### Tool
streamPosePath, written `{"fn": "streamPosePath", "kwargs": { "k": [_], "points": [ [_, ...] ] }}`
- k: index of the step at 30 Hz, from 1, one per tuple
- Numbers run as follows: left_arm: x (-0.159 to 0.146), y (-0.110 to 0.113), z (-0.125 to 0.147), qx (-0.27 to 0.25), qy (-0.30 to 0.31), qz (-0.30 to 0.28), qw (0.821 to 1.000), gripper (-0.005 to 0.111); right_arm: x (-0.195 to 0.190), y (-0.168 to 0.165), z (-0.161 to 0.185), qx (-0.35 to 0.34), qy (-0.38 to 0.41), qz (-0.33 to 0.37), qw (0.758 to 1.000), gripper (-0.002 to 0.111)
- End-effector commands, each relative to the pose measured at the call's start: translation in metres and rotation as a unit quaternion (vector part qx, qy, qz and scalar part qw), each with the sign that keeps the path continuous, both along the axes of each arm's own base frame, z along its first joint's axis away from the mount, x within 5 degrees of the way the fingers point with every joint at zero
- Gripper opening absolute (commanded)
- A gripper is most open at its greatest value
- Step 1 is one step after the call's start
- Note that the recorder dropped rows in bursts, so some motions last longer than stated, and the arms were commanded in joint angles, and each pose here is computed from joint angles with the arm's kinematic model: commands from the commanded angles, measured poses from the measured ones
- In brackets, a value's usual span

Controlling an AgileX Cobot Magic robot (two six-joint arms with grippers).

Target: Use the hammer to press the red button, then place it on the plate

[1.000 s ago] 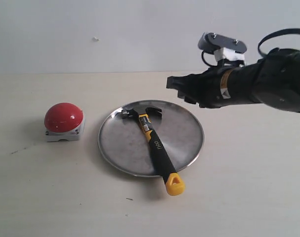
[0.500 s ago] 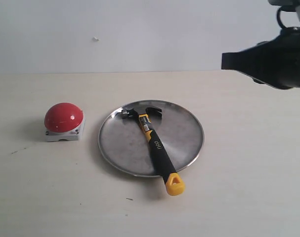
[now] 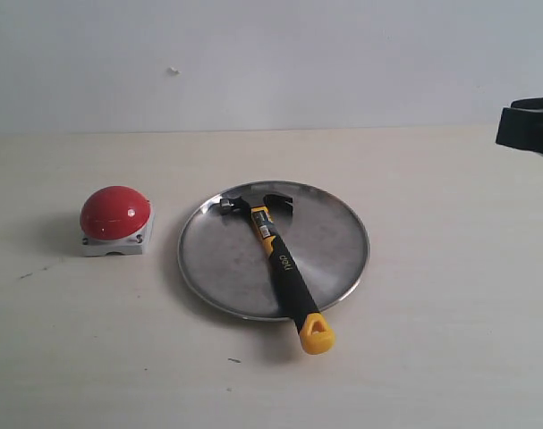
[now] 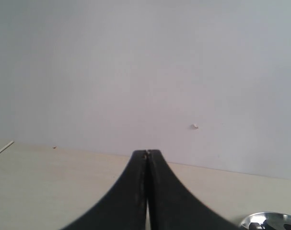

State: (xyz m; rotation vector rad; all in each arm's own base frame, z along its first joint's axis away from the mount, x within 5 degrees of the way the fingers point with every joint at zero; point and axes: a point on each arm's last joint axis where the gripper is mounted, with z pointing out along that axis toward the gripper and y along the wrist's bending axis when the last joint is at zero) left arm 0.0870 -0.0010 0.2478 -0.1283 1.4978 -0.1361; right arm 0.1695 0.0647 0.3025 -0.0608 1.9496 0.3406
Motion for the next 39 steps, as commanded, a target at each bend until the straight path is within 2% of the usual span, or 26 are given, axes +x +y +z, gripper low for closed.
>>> {"fn": "streamPosePath", "kwargs": {
  "k": [1,5,10,14,18,21,27,35,39],
  "points": [
    [-0.001,0.000,0.000,-0.001,-0.003,0.002,1.000,0.000,-0.005,-0.003,0.004,-0.003,-0.014,0.002,1.000,0.000],
    [-0.001,0.000,0.000,-0.001,-0.003,0.002,1.000,0.000,-0.007,-0.005,0.008,-0.060,-0.046,0.017,0.997,0.000],
    [-0.001,0.000,0.000,-0.001,-0.003,0.002,1.000,0.000,-0.009,-0.011,0.007,-0.081,-0.040,0.000,0.996,0.000],
    [-0.001,0.000,0.000,-0.001,-0.003,0.002,1.000,0.000,-0.028,-0.034,0.013,-0.042,-0.060,-0.061,0.995,0.000],
    [-0.001,0.001,0.000,-0.001,-0.002,0.004,1.000,0.000,-0.064,-0.063,0.013,-0.012,-0.116,-0.141,0.983,0.000],
    [-0.001,0.001,0.000,-0.002,-0.001,0.005,1.000,0.000,-0.085,-0.071,0.009,-0.007,-0.146,-0.166,0.975,0.000],
    [-0.001,0.001,0.000,-0.002,-0.001,0.005,1.000,0.000,-0.101,-0.076,0.003,-0.003,-0.157,-0.182,0.971,0.000],
    [-0.001,0.001,0.000,-0.002,-0.001,0.005,1.000,0.000,-0.103,-0.075,-0.033,-0.042,-0.113,-0.171,0.978,0.000],
    [-0.001,0.001,0.000,-0.002,-0.001,0.004,1.000,0.000,-0.106,-0.071,-0.045,-0.049,-0.130,-0.149,0.979,0.000]
  ]
}}
